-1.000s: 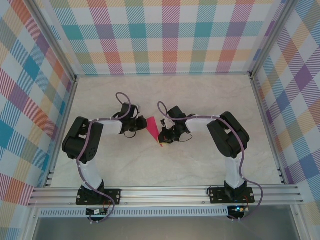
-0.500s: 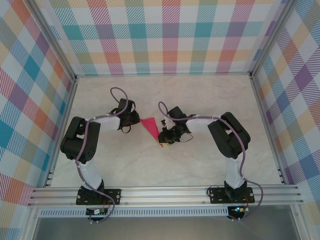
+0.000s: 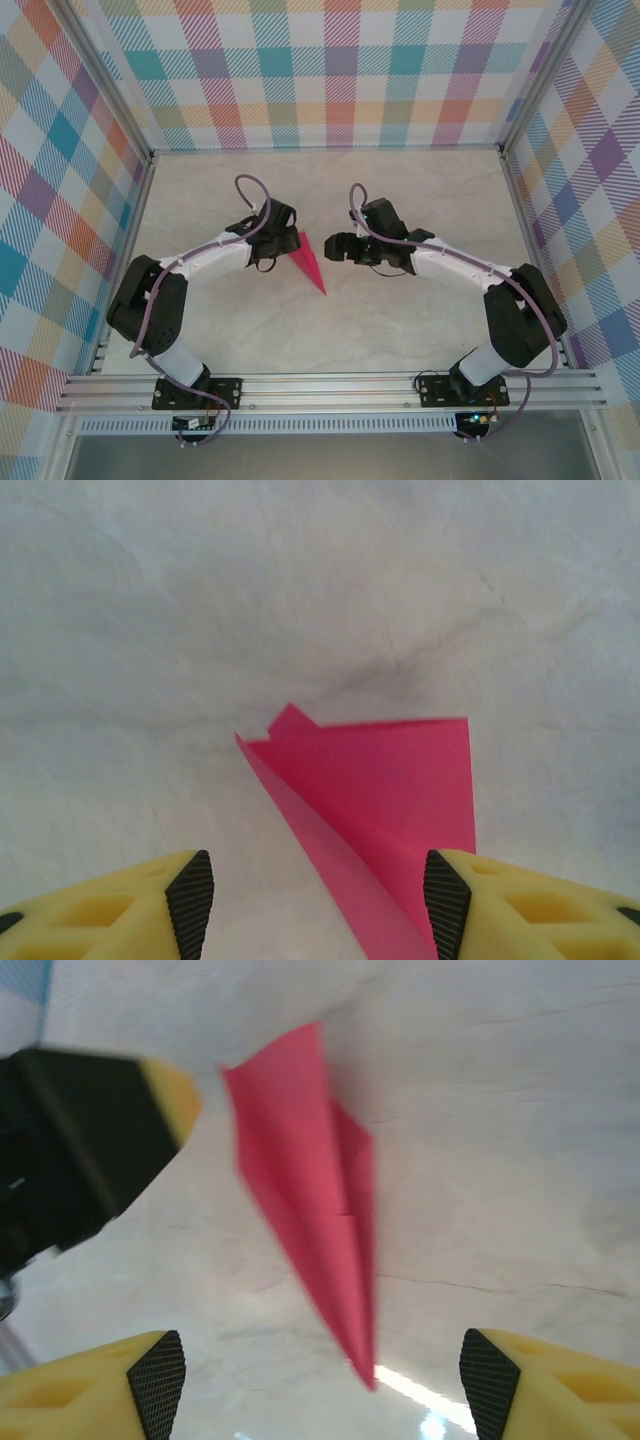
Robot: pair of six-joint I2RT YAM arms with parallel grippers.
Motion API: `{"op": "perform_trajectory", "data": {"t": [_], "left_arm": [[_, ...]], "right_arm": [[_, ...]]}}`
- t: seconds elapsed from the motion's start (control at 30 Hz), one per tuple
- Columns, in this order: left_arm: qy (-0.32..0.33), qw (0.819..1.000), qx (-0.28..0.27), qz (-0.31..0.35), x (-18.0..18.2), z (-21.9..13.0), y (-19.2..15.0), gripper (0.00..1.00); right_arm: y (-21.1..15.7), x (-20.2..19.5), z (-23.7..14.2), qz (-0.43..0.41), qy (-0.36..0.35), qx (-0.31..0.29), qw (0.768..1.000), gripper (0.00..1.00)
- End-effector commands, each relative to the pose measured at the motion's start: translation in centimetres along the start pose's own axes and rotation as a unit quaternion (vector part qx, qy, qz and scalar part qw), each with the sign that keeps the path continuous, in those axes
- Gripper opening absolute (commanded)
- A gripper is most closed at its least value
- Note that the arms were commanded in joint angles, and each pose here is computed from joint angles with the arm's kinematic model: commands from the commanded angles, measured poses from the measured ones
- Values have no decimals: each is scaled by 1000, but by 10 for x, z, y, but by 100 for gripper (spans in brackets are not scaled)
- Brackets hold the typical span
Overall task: Fold a paper plane with a square sheet of paper (pick it up from the middle)
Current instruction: Move a paper plane to the center of the table.
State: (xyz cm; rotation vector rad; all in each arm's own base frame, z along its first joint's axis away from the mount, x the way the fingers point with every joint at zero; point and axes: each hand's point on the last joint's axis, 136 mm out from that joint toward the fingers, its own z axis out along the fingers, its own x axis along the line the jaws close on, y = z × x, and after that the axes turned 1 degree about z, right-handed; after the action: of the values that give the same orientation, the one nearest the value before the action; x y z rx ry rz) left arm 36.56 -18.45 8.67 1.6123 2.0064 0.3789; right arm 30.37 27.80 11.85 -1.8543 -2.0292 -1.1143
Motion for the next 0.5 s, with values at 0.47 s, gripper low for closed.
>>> {"op": "perform_trajectory", "data": {"t": [0.47], "left_arm": [[7, 993, 72, -98, -20, 17, -45, 52]], "right_arm": [[-9, -47, 0, 30, -81, -6, 996, 79]]}}
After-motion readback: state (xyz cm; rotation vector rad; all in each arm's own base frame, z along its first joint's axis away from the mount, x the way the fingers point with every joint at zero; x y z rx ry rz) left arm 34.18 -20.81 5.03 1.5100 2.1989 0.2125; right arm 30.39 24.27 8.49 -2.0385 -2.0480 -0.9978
